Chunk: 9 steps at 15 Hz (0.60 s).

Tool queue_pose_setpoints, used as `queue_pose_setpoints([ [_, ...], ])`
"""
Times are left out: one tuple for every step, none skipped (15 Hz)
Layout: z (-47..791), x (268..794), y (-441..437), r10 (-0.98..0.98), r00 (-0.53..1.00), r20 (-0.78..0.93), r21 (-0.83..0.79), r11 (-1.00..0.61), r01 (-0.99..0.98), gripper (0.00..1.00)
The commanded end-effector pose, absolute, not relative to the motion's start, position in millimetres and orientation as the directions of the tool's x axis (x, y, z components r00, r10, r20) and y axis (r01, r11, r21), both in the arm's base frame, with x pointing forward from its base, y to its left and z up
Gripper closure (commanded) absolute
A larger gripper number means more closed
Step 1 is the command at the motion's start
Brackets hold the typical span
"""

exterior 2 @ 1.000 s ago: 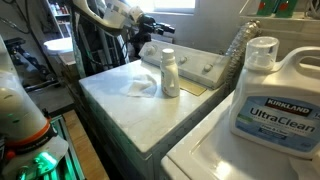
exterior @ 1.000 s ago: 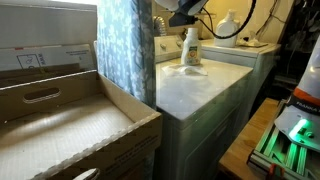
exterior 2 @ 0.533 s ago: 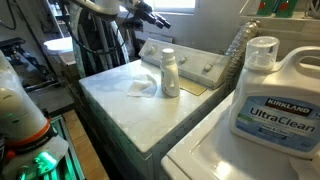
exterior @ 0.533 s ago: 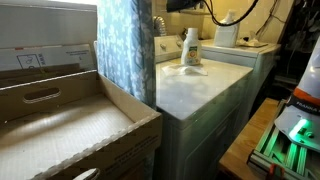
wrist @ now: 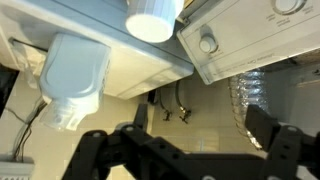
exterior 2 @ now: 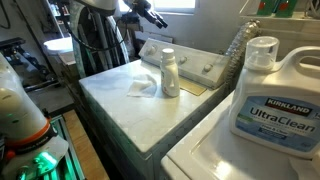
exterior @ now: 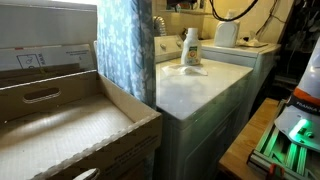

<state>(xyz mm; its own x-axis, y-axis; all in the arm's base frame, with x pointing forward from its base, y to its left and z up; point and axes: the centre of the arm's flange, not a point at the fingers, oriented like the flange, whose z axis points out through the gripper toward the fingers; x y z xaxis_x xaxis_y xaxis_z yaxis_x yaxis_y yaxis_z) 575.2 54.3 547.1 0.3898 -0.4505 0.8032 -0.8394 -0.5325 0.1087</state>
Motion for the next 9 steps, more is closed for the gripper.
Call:
queue_pose_setpoints([
  [568,571,47,-0.608,0.399,0.687,0.020,-0.533,-0.846,0.00],
  [573,569,45,-0.646,0.406,0.647,0.004,-0.529,-0.848,0.00],
  [579,565,39,-0.684,0.411,0.602,-0.004,-0.517,-0.856,0.00],
  [584,561,34,-0.720,0.417,0.555,-0.009,-0.507,-0.862,0.00],
  [588,556,27,-0.747,0.430,0.507,-0.001,-0.500,-0.866,0.00],
  [591,552,22,-0.761,0.444,0.474,0.008,-0.500,-0.866,0.00],
  [596,546,15,-0.768,0.462,0.443,0.013,-0.509,-0.860,0.00],
  [597,540,9,-0.773,0.472,0.424,0.022,-0.512,-0.859,0.00],
  [601,533,2,-0.773,0.480,0.415,0.024,-0.518,-0.855,0.00],
])
